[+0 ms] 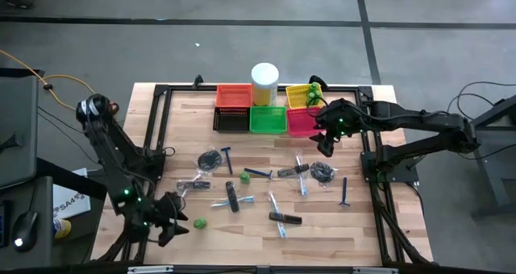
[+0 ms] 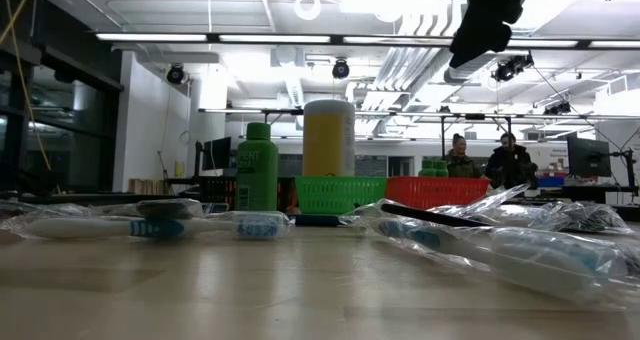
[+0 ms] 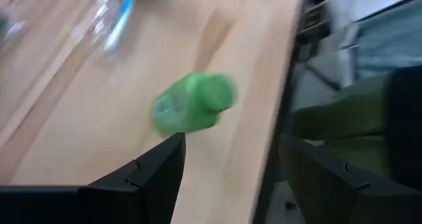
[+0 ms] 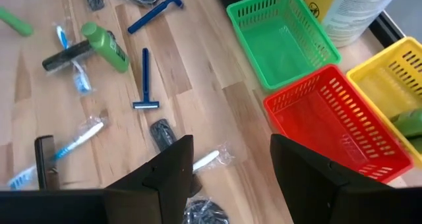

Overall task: Pick & Place Travel size toiletries
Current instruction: Put the green shampoo into the yellow bin

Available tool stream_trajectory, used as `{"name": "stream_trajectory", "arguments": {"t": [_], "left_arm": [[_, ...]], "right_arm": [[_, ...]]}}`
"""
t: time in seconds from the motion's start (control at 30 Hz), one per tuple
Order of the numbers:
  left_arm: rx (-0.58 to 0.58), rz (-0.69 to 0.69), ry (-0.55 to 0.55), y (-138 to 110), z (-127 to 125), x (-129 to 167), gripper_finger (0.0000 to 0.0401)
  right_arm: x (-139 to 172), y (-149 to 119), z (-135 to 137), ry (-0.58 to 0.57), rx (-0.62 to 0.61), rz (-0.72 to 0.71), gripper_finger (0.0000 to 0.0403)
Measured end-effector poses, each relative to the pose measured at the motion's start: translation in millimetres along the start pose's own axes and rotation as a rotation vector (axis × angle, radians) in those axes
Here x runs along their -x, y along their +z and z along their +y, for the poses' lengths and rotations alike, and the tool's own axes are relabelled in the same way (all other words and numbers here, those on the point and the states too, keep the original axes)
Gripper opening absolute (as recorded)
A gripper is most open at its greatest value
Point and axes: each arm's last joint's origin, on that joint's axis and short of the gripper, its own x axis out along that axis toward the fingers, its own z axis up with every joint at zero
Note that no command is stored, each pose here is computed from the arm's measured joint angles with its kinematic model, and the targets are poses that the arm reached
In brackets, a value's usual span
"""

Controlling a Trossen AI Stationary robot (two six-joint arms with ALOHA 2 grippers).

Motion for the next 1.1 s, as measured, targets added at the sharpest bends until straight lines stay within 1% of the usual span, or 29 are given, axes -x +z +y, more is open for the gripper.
{"name": "stream_trajectory", "arguments": {"t": [0.17,0.23,0.4,0.6,0.8,0.9,1.1], "left_arm": [[0.033,0.093,0.069,-13.9,3.8,-14.9,0.0245],[0.027,0.085,0.091,-20.4,5.4,-19.4,0.0245],[-0.009,0.013,0.169,-30.2,12.3,-37.0,0.0245],[-0.052,0.008,0.241,-42.6,20.6,-56.5,0.0246],[-0.063,0.029,0.258,-47.4,22.8,-63.3,0.0246],[-0.128,0.04,0.256,-47.5,22.5,-63.4,0.0246],[-0.253,-0.001,0.266,-46.3,24.4,-64.2,0.0246]], "right_arm": [[0.0,-0.3,-0.1,0.0,0.021,0.003,0.0195],[0.0,-0.5,0.0,0.003,0.022,0.006,0.0195],[0.0,-0.8,0.7,0.029,0.042,0.013,0.0195],[0.2,-4.9,1.2,0.071,0.107,0.06,0.0195],[0.2,-5.4,1.1,0.07,0.081,0.066,0.0195],[0.2,-5.3,1.0,0.065,0.069,0.064,0.0192],[0.2,-5.2,1.0,0.064,0.067,0.063,0.0179]]}}
